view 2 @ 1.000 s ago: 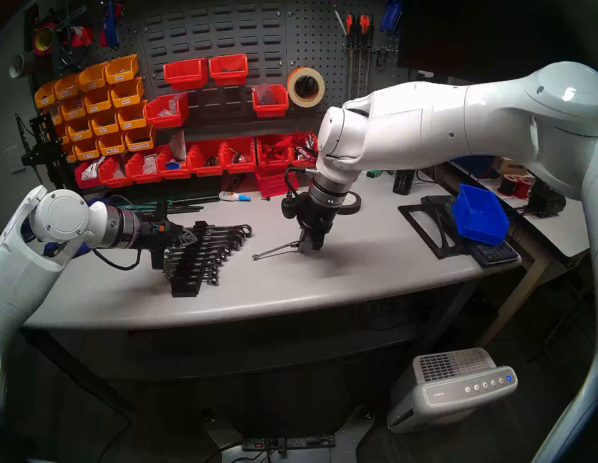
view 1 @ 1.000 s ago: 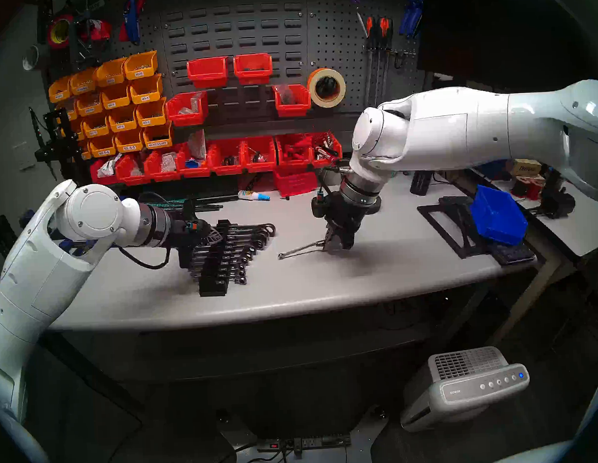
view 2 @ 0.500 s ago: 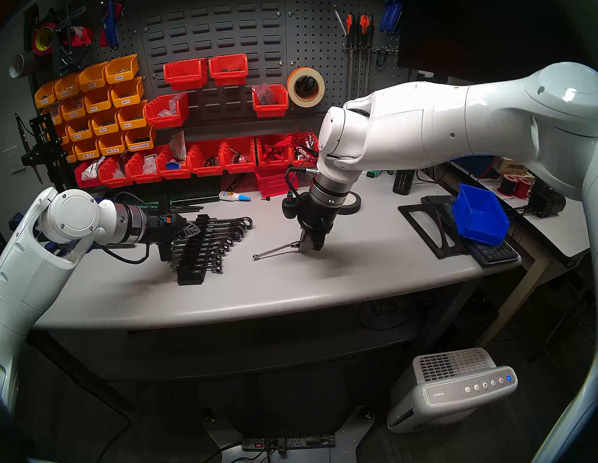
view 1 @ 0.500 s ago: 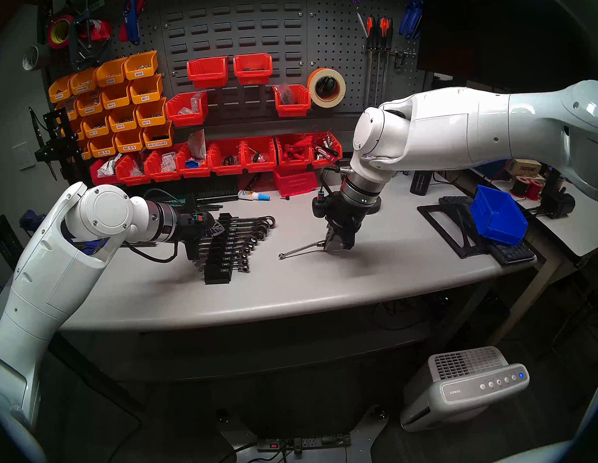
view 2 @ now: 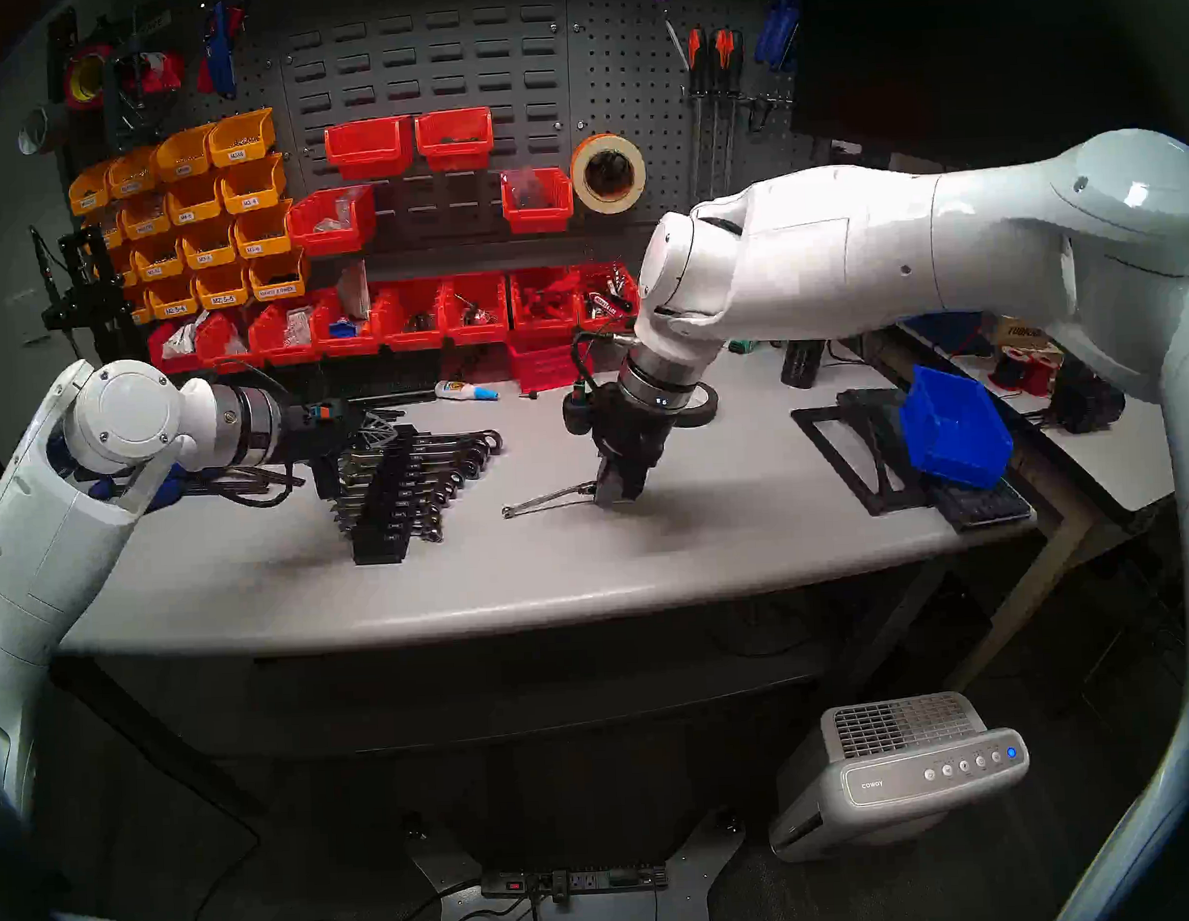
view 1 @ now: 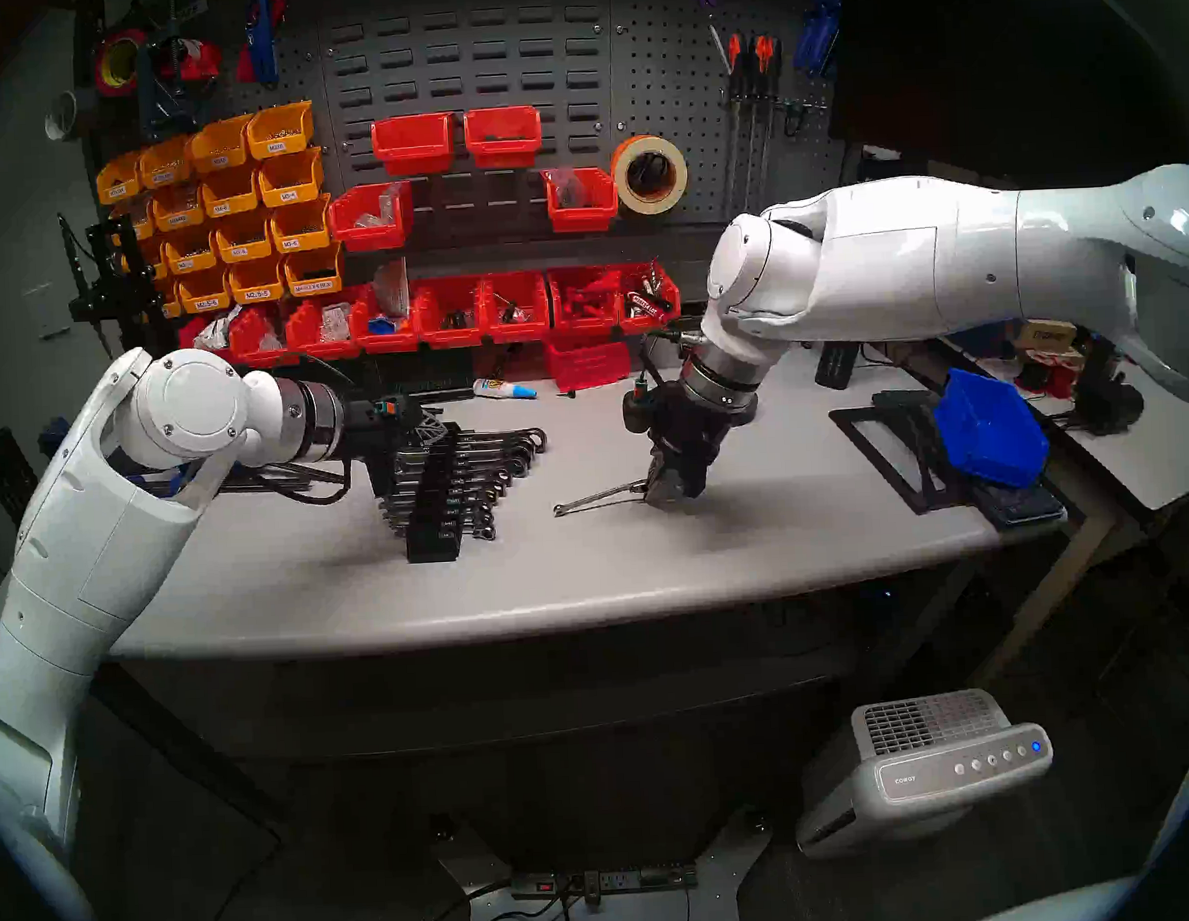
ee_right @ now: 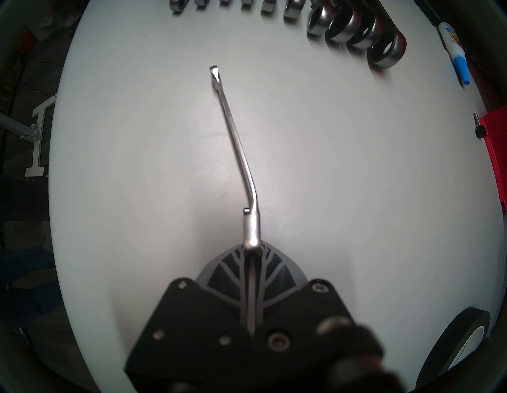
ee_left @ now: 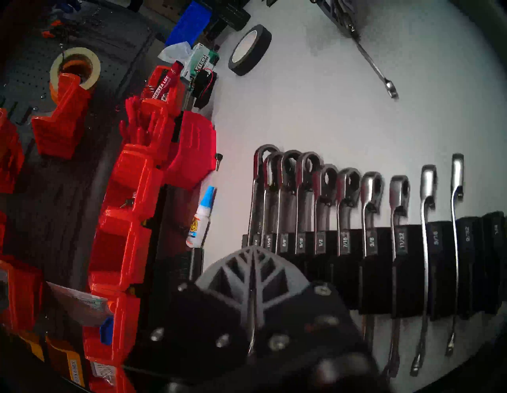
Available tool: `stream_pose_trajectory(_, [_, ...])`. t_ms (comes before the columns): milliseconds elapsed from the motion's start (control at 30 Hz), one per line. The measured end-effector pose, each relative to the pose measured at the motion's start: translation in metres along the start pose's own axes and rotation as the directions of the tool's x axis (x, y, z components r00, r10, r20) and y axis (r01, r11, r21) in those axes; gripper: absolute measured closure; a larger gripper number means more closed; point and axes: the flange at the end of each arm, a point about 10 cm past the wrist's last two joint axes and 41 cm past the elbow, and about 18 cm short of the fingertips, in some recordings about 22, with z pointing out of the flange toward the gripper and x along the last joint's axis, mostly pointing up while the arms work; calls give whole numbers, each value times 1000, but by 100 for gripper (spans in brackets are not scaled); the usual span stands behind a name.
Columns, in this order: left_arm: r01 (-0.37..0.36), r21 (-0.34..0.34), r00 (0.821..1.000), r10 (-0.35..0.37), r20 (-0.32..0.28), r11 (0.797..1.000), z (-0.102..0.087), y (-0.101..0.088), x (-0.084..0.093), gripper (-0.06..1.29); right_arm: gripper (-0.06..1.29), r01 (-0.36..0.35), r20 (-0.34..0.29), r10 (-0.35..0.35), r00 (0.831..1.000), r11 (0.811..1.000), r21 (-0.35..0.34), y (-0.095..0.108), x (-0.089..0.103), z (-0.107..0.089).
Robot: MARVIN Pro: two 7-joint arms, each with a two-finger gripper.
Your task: Put the wrenches on the table into the correct slot in the case
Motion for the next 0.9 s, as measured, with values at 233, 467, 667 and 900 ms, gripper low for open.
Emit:
stream_pose_trajectory(233, [11,64,999,-9,-39,998,-25,-11,10,92,126,-11,-46,11,999,1000,15,-3,-4,1])
stream_pose_trajectory(467, [19,80,998,-15,-57,997,-41,-7,14,0,126,-2,-90,5,996,999,41,-11,-4,4])
stream_pose_trajectory(667, [21,51,997,-17,-72,998,-46,5,14,0,126,10,-108,-4,994,998,55,-16,0,6])
stream_pose_trajectory(900, [-28,-115,995,16,-101,993,-49,28,17,0,126,17,-116,-10,993,998,60,-19,5,9])
